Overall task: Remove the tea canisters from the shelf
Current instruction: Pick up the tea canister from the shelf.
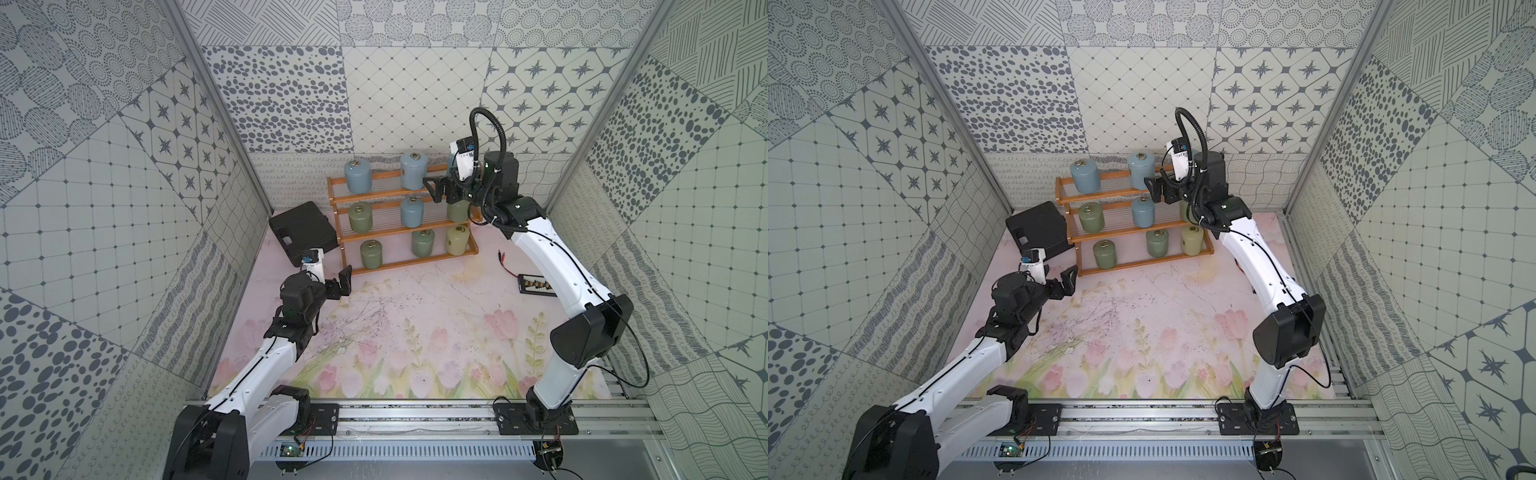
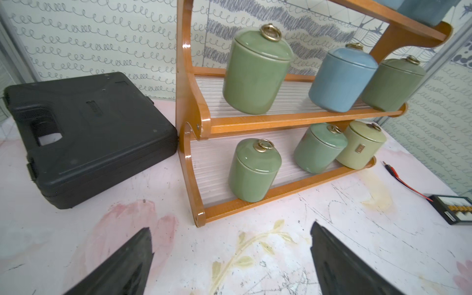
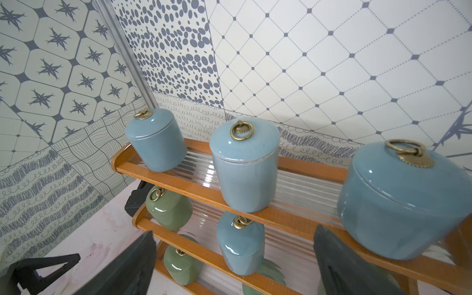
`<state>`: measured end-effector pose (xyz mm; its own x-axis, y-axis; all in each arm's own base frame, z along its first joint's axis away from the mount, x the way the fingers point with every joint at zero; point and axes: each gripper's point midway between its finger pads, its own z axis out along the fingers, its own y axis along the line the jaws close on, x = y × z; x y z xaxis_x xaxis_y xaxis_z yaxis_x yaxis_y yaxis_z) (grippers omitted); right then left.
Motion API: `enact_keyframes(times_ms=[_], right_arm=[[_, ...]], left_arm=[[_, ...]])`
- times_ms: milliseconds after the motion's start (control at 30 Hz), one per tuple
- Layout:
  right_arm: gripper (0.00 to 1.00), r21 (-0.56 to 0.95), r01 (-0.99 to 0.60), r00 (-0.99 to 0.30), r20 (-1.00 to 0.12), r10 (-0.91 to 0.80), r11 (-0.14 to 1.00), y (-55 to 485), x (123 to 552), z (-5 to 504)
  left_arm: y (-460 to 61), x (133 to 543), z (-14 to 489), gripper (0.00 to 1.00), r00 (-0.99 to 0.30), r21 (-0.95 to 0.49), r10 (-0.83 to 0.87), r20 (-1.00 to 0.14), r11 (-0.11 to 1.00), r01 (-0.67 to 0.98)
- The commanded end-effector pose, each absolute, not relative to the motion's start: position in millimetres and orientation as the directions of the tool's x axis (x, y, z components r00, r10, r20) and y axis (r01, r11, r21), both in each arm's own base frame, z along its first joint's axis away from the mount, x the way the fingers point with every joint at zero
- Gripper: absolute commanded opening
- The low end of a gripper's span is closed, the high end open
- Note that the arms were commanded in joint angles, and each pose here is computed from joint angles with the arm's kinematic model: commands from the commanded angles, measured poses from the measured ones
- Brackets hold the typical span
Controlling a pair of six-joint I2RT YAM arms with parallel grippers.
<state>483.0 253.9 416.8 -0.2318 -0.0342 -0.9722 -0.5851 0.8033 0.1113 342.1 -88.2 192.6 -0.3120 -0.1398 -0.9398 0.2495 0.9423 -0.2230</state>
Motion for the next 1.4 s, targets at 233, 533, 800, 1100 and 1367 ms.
enact_keyframes(times_ms=[233, 533, 800, 1100, 1367], right_arm=[[1.00, 0.103, -0.600, -0.205, -0.978, -0.028, 0.793, 271.0, 487.7, 425.1], [1.00, 0.076, -0.606, -0.177, -0.983, -0.041, 0.792, 270.6, 487.2, 432.3], [1.00, 0.077, -0.621, -0.173, -0.984, -0.041, 0.780, 279.6, 497.8, 437.8], [1.00, 0.082, -0.625, -0.204, -0.977, -0.061, 0.776, 291.7, 515.8, 436.0], [1.00, 0.067, -0.612, -0.198, -0.978, -0.071, 0.788, 300.1, 527.9, 435.7]], left_arm=[[-114.5, 330.6, 182.5, 1.00, -0.367, -0.242, -0.118, -0.923, 0.918, 0.313], [-117.1, 328.6, 186.0, 1.00, -0.365, -0.245, -0.125, -0.923, 0.921, 0.304], [-118.4, 318.2, 185.2, 1.00, -0.355, -0.227, -0.110, -0.929, 0.925, 0.306], [-116.5, 310.8, 189.5, 1.00, -0.338, -0.211, -0.098, -0.936, 0.925, 0.316], [-115.0, 306.3, 191.9, 1.00, -0.337, -0.220, -0.109, -0.935, 0.924, 0.313]])
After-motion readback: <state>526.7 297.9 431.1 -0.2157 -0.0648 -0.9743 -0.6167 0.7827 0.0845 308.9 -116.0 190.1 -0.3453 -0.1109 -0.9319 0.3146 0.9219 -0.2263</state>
